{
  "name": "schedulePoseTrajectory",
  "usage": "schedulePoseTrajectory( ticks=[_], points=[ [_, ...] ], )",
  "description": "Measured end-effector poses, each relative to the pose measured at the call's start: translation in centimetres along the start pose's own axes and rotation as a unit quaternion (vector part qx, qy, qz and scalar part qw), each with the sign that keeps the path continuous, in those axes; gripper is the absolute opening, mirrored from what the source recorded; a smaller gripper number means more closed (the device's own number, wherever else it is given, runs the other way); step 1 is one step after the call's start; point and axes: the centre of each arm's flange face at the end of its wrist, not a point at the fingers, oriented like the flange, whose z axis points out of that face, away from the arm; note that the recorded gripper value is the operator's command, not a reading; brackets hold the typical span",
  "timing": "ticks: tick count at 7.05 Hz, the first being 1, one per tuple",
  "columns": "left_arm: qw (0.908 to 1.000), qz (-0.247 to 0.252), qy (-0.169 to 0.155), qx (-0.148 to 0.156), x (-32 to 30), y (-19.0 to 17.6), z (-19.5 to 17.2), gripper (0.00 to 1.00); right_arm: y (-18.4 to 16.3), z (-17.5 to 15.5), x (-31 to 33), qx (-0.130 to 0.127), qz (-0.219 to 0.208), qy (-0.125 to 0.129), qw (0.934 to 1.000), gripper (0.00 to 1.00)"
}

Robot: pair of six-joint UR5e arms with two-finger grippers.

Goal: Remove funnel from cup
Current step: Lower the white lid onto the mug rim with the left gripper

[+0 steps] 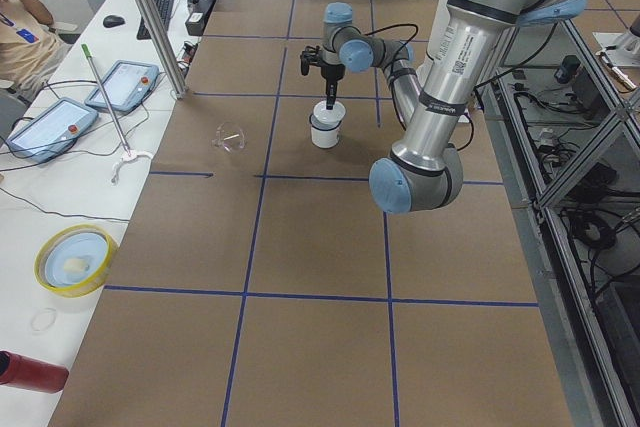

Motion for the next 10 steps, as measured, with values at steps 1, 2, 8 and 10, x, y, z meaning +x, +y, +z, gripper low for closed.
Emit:
schedulePoseTrajectory(
  ticks=[1,2,8,10],
  points=[
    [1.0000,-0.002,-0.001,0.001,-0.1,-0.3,0.2,0.00,0.0,0.0,0.0,0.000,0.000,0.000,1.0000,1.00],
    [1.0000,-0.005,-0.002,0.003,-0.3,-0.8,0.4,0.00,0.0,0.0,0.0,0.000,0.000,0.000,1.0000,1.00],
    [0.9999,0.003,0.004,0.009,-0.6,-1.8,1.3,0.00,0.0,0.0,0.0,0.000,0.000,0.000,1.0000,1.00],
    [0.9999,0.005,0.008,0.007,-0.6,-1.5,0.8,0.00,0.0,0.0,0.0,0.000,0.000,0.000,1.0000,1.00]
  ],
)
